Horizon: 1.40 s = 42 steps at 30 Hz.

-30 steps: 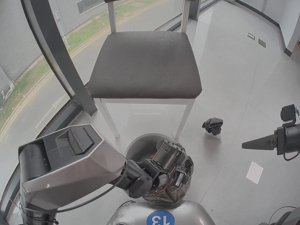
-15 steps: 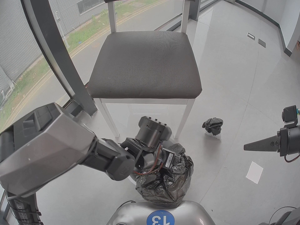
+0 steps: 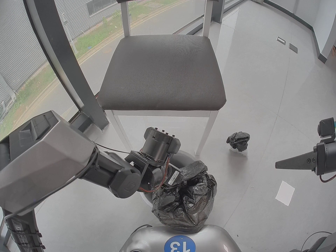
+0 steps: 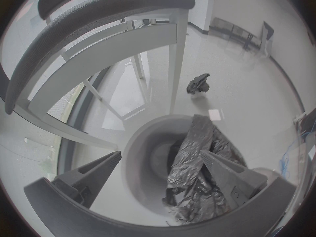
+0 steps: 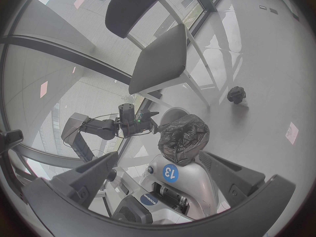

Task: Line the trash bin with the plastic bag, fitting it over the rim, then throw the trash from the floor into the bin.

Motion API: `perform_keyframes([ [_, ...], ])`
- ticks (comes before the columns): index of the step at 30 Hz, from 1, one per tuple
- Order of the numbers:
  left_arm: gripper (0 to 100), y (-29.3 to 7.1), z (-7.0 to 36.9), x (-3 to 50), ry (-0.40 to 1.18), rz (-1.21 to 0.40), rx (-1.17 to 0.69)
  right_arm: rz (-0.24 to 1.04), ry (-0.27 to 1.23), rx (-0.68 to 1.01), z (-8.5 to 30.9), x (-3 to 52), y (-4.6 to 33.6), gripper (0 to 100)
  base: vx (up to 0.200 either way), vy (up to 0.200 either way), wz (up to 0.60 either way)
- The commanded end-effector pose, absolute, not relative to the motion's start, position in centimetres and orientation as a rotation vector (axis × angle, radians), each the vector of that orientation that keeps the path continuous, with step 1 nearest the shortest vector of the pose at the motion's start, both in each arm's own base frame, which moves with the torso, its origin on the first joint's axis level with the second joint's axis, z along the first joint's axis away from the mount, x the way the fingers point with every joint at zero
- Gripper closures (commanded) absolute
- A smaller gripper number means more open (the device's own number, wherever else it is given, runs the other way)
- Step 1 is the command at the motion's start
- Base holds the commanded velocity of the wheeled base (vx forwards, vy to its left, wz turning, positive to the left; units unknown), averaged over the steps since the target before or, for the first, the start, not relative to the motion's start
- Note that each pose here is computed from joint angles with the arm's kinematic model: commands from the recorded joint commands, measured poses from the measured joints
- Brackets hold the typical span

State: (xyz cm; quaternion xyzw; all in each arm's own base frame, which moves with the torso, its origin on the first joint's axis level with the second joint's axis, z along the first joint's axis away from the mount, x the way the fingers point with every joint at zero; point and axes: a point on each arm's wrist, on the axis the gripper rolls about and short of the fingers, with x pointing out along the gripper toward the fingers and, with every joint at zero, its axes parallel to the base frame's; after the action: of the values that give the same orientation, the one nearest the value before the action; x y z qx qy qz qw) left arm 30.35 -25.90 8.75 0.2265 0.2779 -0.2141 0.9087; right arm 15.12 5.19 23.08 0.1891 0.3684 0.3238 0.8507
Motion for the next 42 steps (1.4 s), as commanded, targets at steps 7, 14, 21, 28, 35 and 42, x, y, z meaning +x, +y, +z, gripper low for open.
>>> perform_keyframes([
  [7,0,-26.0,6.1,30.0,0.646,-0.401,0.563,0.693,0.765,0.399,23.0,14.2,5.0,0,0.0,0.0,0.0],
  [14,0,-26.4,5.2,29.8,0.665,-0.415,0.571,0.692,0.768,0.401,22.9,14.4,5.0,0,0.0,0.0,0.0],
  [21,0,-26.7,3.6,30.7,0.69,-0.409,0.577,0.715,0.77,0.411,23.0,14.4,5.0,0,0.0,0.0,0.0],
  [28,0,-27.0,3.4,31.1,0.688,-0.433,0.556,0.717,0.768,0.411,23.0,14.4,5.0,0,0.0,0.0,0.0],
  [35,100,-27.1,2.9,31.1,0.707,-0.443,0.531,0.714,0.772,0.412,22.9,14.6,5.0,0,0.0,0.0,0.0],
  [42,100,-27.5,3.1,31.9,0.687,-0.434,0.519,0.706,0.774,0.416,22.9,14.6,4.9,0,0.0,0.0,0.0],
])
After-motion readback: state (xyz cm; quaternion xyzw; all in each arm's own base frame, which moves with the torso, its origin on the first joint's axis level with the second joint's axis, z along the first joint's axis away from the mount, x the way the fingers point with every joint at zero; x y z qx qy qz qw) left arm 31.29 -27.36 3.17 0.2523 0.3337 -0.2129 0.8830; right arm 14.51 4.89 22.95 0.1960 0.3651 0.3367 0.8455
